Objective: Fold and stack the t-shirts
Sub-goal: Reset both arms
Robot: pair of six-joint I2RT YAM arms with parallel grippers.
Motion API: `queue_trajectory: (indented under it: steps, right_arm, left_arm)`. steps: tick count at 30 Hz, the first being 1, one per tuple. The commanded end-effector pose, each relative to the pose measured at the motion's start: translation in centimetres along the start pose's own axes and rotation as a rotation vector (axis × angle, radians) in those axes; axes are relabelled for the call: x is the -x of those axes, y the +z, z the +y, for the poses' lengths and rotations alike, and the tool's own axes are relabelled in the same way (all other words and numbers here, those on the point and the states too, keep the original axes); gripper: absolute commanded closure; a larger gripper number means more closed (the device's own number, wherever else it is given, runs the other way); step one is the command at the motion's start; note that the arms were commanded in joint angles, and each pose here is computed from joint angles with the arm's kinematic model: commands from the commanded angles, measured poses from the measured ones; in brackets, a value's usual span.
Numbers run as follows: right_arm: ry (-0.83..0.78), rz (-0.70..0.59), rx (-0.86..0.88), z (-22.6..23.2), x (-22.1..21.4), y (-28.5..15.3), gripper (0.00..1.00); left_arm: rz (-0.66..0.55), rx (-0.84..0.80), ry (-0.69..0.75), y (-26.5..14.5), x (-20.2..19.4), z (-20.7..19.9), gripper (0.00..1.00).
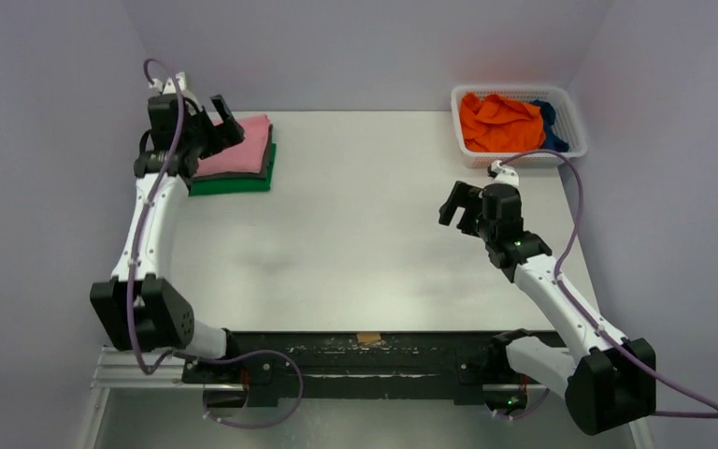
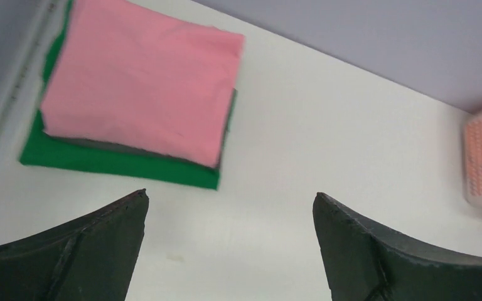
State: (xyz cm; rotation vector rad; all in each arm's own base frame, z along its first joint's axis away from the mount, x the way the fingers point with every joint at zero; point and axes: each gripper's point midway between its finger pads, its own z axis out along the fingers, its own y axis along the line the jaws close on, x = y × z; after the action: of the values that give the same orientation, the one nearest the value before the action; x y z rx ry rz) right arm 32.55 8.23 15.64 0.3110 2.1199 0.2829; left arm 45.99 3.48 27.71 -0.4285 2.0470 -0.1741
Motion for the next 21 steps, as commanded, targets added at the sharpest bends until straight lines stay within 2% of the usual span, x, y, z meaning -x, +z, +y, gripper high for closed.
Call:
queue_trajectory:
  steps: [1, 5, 8, 10, 14, 21]
  right_arm:
    - [0.033, -0.076, 0.007, -0.5, 0.5, -1.5, 0.05]
    - [0.069, -0.104, -0.001, -1.6, -0.7, -2.5, 0.05]
    - [0.087, -0.108, -0.009, -2.5, -2.0, -2.8, 0.05]
    - [0.093, -0.121, -0.03, -3.4, -2.8, -2.8, 0.05]
    - [0.128, -0.164, -0.079, -5.1, -3.9, -2.8, 0.04]
    - [0.127, -0.218, -0.056, -5.1, -3.4, -3.1, 0.04]
  left_arm:
    - [-0.053, -0.298, -0.005, -5.3, -5.2, -8.2, 0.0]
    - [0.005, -0.344, 0.07, -9.6, -13.4, -9.5, 0.0]
    - [0.051, -0.405, 0.09, -11.2, -19.2, -9.3, 0.0]
    - [0.072, -0.372, 0.087, -11.5, -21.3, -7.8, 0.0]
    - [0.061, -0.291, 0.08, -11.5, -22.3, -5.6, 0.0]
    - [0.061, -0.243, 0.086, -11.3, -22.7, -4.5, 0.0]
